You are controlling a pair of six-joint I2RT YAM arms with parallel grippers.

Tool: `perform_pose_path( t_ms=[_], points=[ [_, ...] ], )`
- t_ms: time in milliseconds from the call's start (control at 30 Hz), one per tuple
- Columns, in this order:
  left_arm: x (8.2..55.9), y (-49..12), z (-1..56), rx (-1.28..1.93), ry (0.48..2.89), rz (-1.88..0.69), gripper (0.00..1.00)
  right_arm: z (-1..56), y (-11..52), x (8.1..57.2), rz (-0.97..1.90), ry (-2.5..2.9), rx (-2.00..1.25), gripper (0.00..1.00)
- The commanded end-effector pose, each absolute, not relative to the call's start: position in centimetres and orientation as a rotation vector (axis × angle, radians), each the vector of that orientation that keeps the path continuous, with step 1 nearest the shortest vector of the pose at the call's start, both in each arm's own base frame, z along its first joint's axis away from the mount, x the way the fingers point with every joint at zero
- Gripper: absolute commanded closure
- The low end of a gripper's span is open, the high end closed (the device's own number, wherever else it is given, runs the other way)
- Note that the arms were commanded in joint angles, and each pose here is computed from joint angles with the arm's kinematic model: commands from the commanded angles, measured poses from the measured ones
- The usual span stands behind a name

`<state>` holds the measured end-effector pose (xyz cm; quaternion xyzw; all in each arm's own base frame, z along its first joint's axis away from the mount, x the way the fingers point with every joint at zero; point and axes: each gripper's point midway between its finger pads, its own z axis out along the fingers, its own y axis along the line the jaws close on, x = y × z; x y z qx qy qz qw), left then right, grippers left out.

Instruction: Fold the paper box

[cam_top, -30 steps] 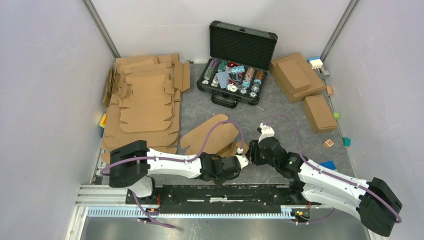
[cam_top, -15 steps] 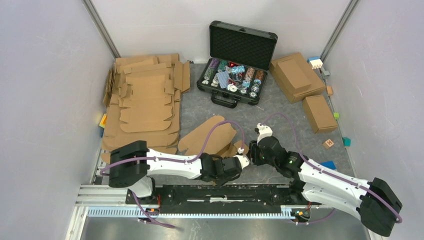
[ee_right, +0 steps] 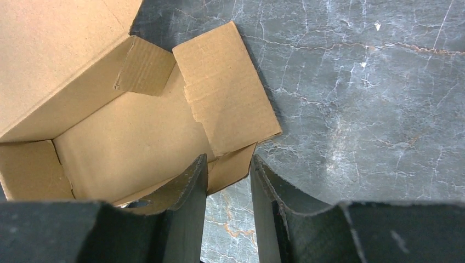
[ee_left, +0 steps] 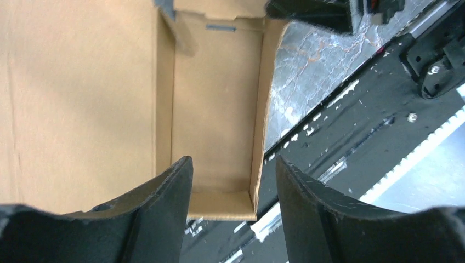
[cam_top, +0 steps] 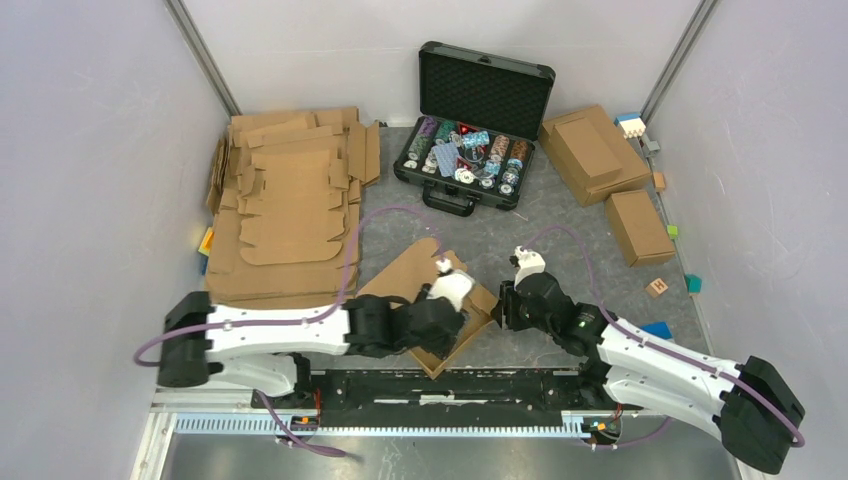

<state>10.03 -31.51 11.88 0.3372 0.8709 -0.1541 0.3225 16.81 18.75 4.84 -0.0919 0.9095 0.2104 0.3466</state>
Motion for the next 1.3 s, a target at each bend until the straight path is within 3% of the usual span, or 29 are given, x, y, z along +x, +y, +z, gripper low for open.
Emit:
perform_pose_path(
  t_ms=[0, 200, 600, 767, 867, 967, 1167, 1267],
  points=[
    [9.2, -28.4, 12.0, 0.475, 2.378, -0.557, 0.35, 5.4, 19.2, 17.1, 0.586, 2.319, -0.228, 0.61],
    [7.6, -25.4, 11.4, 0.200, 2.438, -0.743, 0.24, 5.4, 19.0, 17.1, 0.583, 2.311, -0.223, 0.61],
    [6.2, -25.2, 6.4, 0.142, 2.600, -0.604, 0.24, 5.4, 19.1, 17.1, 0.592, 2.302, -0.216, 0.61],
    [6.8, -26.0, 5.8, 0.156, 2.590, -0.569, 0.36, 5.4, 19.1, 17.0, 0.594, 2.302, -0.225, 0.60],
    [7.5, -26.0, 5.5, 0.177, 2.577, -0.547, 0.53, 5.4, 19.0, 16.9, 0.592, 2.305, -0.235, 0.60],
    [8.4, -25.9, 5.3, 0.182, 2.584, -0.535, 0.58, 5.6, 18.8, 16.9, 0.587, 2.297, -0.239, 0.58],
    [10.3, -25.3, 5.1, 0.191, 2.579, -0.499, 0.75, 5.8, 18.8, 16.5, 0.614, 2.273, -0.272, 0.42],
    [11.3, -24.8, 5.4, 0.216, 2.560, -0.467, 0.78, 6.0, 18.6, 16.5, 0.605, 2.263, -0.282, 0.34]
  ],
)
